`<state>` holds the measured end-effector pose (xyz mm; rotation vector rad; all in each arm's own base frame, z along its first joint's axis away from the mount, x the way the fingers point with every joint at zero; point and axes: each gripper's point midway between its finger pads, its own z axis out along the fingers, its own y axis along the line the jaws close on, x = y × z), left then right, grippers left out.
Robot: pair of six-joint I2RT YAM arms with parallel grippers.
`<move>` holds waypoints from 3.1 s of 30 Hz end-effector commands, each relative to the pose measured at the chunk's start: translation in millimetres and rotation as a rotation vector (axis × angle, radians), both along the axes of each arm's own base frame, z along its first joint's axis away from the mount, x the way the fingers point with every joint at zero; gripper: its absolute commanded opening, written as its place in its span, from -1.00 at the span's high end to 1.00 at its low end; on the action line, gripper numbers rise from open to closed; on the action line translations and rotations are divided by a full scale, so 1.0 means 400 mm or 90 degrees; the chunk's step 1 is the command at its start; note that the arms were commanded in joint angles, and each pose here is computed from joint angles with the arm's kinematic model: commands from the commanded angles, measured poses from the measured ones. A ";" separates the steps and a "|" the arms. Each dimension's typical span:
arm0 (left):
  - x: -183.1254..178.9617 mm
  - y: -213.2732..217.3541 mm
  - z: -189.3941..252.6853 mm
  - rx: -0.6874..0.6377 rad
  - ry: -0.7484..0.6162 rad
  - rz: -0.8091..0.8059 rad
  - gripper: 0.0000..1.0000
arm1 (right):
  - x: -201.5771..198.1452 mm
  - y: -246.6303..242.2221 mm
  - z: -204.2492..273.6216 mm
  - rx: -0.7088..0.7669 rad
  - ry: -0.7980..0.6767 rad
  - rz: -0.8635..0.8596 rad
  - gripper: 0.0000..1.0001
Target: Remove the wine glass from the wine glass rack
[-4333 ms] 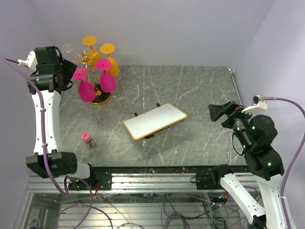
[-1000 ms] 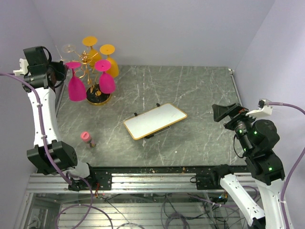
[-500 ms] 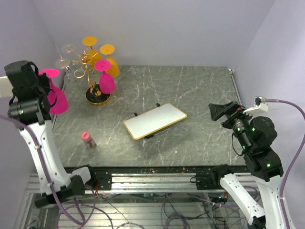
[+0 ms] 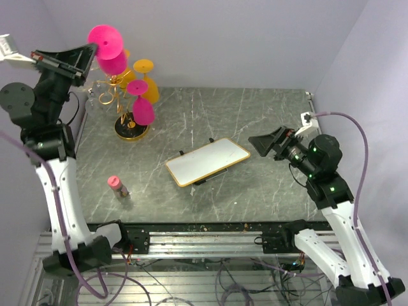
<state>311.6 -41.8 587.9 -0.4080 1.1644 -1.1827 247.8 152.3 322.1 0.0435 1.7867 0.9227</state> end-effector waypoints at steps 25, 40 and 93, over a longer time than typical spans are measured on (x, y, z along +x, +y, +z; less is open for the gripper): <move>-0.270 -0.483 -0.118 -0.114 -0.132 -0.667 0.86 | -0.090 0.191 0.392 0.539 -0.311 0.574 -0.07; -0.210 -0.498 -0.178 -0.081 -0.063 -0.575 -0.29 | -0.021 0.133 0.465 0.583 -0.085 0.242 1.00; -0.109 -0.244 -0.542 0.254 0.322 -0.021 -0.99 | 0.317 -0.373 -0.413 -0.221 0.670 -0.713 1.00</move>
